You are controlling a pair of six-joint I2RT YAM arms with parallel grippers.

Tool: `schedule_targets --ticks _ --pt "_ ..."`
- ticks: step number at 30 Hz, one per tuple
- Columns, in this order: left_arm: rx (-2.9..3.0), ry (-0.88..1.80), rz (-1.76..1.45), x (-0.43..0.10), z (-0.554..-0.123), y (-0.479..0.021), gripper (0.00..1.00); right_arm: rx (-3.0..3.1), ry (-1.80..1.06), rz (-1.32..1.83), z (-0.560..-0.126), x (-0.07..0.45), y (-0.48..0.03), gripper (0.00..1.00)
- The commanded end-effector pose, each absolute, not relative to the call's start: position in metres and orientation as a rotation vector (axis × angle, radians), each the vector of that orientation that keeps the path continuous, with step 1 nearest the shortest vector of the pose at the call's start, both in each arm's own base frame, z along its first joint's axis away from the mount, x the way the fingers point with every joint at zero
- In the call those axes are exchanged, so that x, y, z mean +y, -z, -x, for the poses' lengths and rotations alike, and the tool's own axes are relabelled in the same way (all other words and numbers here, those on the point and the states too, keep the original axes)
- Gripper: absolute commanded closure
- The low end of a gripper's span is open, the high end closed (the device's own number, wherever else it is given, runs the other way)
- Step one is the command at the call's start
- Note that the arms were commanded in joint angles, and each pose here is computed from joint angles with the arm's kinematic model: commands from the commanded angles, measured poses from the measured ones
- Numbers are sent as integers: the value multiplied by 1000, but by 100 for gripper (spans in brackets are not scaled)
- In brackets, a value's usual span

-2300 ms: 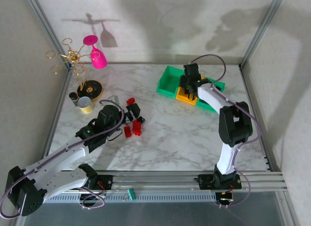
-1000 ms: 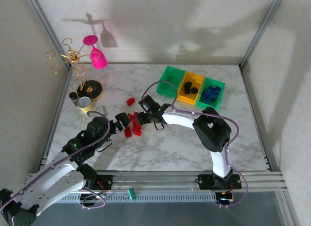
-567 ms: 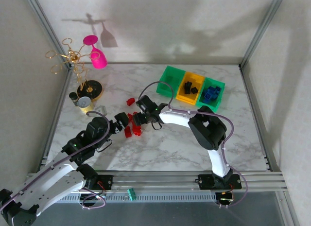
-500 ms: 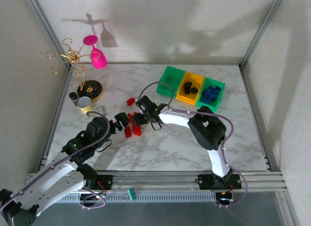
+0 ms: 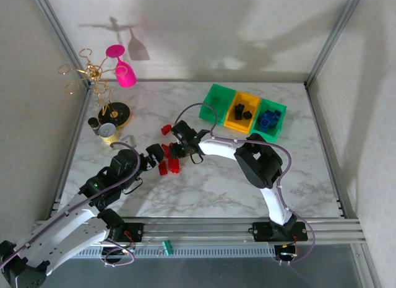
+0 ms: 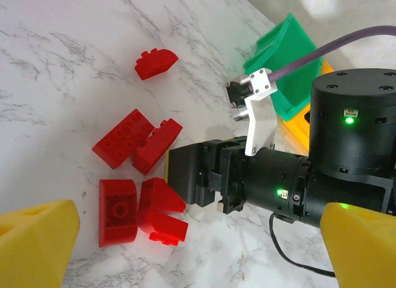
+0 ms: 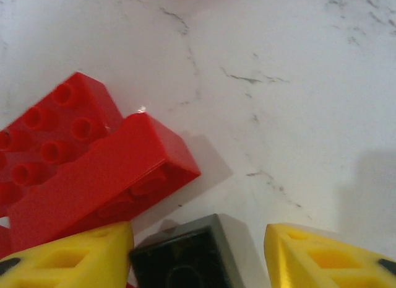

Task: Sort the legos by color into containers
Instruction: Pick up the lego from the center of the table, then place the lego in the container.

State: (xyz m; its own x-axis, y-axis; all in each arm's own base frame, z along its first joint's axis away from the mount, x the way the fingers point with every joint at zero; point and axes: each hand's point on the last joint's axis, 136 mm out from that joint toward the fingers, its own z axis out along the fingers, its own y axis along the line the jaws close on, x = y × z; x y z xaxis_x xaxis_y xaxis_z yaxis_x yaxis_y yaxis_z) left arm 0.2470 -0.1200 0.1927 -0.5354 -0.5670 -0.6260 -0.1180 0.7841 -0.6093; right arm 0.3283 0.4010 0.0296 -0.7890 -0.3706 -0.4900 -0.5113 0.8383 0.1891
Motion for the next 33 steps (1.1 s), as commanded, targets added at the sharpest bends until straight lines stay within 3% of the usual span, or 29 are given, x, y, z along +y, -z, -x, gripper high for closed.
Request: schedule_targets --ticks 1,11,21,33 --pt "2083 612 531 -114 -247 -188 0 2622 -358 612 -328 378 -25 49" --pt "2089 627 520 -119 -250 -190 0 2606 -338 592 -333 373 -34 65" --pt "2078 666 490 -128 -254 -200 0 2566 -426 464 -338 351 -72 68" --pt "2103 732 420 -158 -274 -202 0 2463 -275 48 -425 216 -124 68"
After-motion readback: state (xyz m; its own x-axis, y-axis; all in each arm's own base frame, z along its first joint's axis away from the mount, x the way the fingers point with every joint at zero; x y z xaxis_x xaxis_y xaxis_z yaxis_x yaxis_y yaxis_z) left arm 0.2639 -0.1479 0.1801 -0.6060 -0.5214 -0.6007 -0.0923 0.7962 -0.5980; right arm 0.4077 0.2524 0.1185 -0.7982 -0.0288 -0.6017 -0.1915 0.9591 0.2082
